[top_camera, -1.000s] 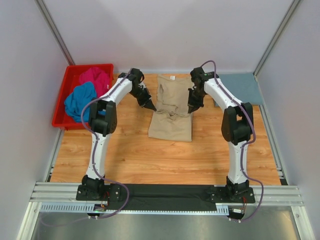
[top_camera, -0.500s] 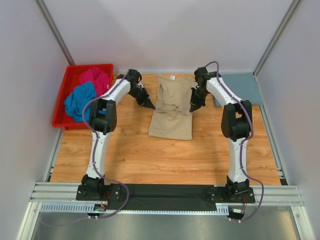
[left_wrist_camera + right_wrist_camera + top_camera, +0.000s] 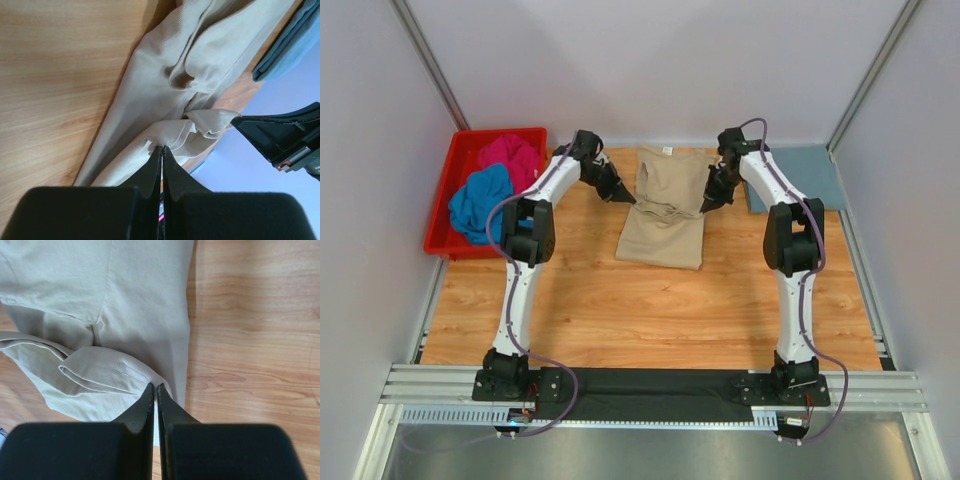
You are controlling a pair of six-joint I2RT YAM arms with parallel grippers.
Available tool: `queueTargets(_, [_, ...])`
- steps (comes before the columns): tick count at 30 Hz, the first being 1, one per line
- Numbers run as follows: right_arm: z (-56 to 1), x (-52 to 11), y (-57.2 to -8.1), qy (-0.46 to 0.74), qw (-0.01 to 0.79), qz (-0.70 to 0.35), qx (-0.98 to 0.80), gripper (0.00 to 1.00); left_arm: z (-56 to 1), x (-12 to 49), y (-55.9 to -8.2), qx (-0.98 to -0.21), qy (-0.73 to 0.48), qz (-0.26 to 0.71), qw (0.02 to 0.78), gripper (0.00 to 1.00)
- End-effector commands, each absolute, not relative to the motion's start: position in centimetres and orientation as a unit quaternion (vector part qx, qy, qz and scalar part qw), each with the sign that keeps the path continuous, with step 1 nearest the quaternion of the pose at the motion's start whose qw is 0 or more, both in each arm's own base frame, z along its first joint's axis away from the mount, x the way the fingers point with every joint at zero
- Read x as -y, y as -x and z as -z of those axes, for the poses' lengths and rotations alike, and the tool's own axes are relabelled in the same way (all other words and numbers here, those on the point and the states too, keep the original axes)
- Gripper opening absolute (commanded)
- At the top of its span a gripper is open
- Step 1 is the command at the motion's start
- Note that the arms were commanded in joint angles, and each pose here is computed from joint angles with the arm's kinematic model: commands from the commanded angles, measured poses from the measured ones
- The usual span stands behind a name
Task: Fold and stack the t-shirts
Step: Fold the tshirt
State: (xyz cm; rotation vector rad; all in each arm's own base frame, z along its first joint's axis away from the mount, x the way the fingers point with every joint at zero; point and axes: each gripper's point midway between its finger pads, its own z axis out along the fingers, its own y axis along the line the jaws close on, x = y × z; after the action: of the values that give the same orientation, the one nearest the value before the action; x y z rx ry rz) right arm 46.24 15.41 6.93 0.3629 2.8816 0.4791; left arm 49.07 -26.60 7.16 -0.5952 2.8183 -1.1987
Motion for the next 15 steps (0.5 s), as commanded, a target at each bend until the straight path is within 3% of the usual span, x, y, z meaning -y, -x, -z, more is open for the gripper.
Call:
queueTargets(1, [-8.1, -16.3, -48.5, -0.123, 0.13, -0.198, -0.964, 0.0, -9.4, 27.0, -50.9, -0.888, 0.192, 0.415, 0.039, 0.0])
queueTargets(15, [-6.9, -14.3, -51.3, -0.152, 0.137, -0.211, -0.956, 0.0, -8.6, 26.1, -55.0, -0.866, 0.244, 0.43, 0.074, 0.0])
